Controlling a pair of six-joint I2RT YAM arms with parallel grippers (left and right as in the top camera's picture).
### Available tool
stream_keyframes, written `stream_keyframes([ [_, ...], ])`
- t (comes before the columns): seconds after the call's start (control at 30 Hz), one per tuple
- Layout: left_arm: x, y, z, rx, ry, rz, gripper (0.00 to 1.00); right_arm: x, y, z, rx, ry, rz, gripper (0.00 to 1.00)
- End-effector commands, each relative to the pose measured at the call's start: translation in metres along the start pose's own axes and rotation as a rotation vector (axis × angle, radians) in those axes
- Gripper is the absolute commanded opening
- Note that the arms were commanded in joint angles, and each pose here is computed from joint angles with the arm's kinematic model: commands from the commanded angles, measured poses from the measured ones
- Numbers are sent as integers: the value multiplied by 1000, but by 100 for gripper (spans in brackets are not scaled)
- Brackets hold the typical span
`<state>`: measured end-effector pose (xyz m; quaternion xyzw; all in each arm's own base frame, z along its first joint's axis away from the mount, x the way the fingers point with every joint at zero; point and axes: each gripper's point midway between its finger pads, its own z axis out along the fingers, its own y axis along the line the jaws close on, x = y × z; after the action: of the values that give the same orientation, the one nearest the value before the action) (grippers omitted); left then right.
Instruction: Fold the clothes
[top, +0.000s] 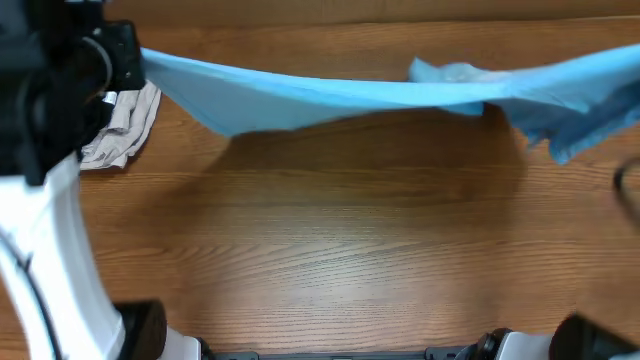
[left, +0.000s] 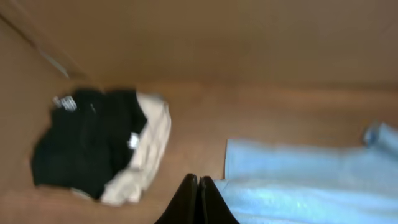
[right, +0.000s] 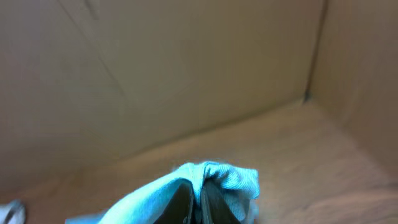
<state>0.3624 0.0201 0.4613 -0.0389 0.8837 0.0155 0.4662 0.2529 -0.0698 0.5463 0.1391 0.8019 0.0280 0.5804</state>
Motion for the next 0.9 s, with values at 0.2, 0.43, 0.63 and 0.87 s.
stream_keyframes([
  [0.2,-39,21,-140,-79,-404,-51,4,-28,17,-123,137,-356,-55,9],
  [0.43,-53,19,-95,-80,-360,-48,4,-36,1,-82,149,-291,-36,4],
  [0.63,-58,12,16,-60,-209,-34,4,-26,-26,37,70,-55,23,4],
  [0.87,-35,-10,99,45,-51,-20,4,39,-12,131,-180,295,85,4],
])
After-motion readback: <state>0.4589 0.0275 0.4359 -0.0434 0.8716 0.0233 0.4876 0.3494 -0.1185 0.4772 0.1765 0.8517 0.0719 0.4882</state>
